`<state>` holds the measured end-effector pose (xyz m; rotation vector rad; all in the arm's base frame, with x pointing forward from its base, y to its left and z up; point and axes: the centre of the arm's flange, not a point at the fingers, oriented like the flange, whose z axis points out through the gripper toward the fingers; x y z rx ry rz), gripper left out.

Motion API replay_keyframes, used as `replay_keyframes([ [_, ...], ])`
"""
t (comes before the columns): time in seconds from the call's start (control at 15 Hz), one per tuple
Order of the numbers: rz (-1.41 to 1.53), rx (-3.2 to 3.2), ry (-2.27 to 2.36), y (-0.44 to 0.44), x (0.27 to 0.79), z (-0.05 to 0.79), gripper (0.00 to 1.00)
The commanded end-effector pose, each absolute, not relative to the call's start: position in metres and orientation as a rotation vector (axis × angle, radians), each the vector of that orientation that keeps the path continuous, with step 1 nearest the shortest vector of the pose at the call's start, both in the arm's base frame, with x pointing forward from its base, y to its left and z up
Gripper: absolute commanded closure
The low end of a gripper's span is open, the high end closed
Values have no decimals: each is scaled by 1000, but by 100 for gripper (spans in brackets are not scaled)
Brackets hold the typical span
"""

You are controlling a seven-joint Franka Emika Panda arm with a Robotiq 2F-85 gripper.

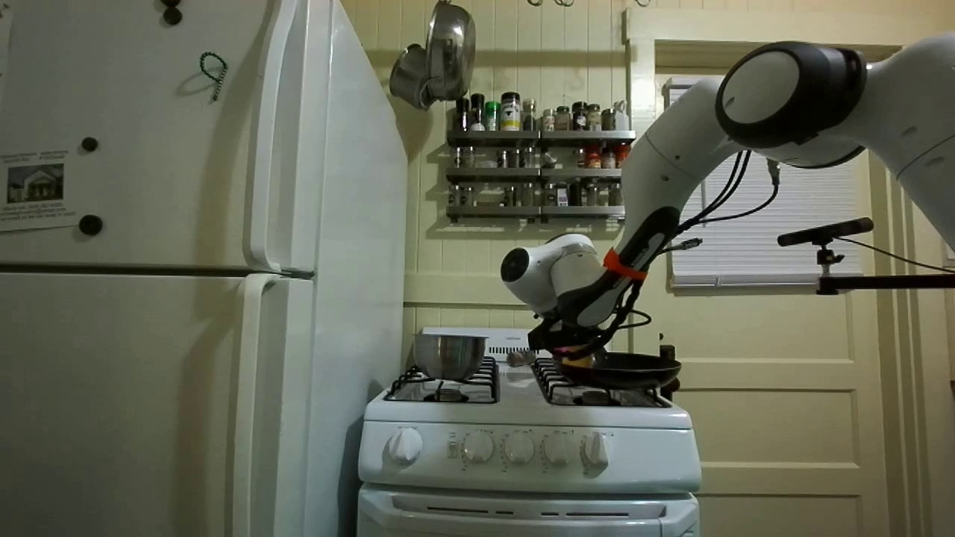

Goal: Use the wooden spoon to stir the black pan.

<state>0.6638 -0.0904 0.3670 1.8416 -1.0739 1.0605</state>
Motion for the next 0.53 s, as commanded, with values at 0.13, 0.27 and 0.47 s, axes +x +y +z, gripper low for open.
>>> replay_keyframes([
  [0.13, 1020, 1894, -1054, -72, 612, 366, 95],
  [0.27, 987, 1886, -1064, -72, 595, 364, 95],
  [0.47, 939, 1843, -1083, -77, 571, 364, 95],
])
